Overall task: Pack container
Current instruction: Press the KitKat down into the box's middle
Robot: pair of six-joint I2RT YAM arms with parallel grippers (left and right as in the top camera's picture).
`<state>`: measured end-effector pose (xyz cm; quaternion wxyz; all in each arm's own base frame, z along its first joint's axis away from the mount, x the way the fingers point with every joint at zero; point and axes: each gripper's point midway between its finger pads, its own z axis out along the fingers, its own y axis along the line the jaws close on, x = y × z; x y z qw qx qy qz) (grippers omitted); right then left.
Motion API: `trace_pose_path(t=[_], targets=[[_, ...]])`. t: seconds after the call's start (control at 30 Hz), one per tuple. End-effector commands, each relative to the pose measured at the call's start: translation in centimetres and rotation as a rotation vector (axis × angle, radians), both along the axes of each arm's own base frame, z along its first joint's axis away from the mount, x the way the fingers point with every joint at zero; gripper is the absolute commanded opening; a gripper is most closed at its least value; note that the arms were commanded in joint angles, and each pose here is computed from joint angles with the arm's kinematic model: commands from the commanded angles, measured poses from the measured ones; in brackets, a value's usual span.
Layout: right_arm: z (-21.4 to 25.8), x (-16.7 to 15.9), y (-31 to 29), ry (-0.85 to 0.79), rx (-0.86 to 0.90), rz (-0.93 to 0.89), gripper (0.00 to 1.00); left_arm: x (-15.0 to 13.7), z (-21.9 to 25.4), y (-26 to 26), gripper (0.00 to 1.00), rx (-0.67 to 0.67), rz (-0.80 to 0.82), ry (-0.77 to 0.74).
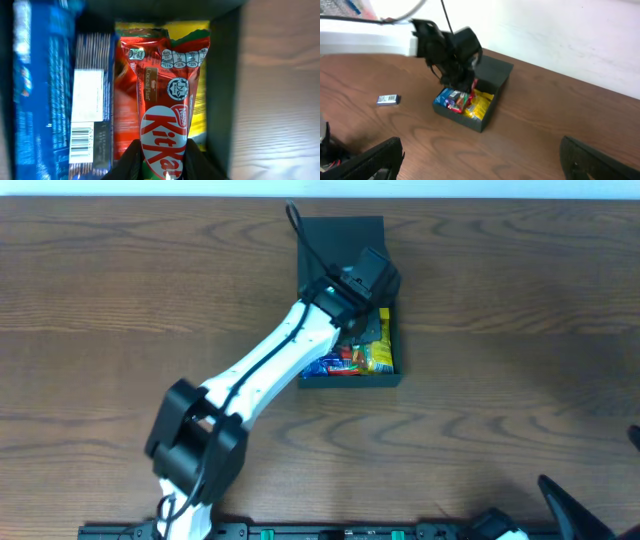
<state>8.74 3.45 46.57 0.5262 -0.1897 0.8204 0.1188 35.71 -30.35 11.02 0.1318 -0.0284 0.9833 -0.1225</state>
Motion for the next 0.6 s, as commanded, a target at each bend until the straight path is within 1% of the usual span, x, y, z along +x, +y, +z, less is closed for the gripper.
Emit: trace_pose_path(t=[0.0,0.23,0.3,0.4,0.57], targets=[[-0.1,-0.3,0.4,0.013,0.016,0.023,0.99,-0.3,-1.5,0.0,0.06,0.009,0.03,0.059],[-0.2,-0.5,0.6,0.017,0.022,0.037,0.99,-0.7,-3.6,1.5,0.06,0.093,0.048,0.103],[-0.2,-0.5,0.7,0.018,0.024,0.043,0.99,-0.8,-4.0,1.9,0.06,0.111,0.03,0.114],[-0.2,-0.5,0.7,0.018,0.023,0.043,0.99,-0.6,-3.9,1.9,0.06,0.123,-0.017,0.099],[-0.2,-0.5,0.7,0.018,0.024,0.043,0.99,0.2,-3.7,2.2,0.06,0.143,-0.007,0.063]])
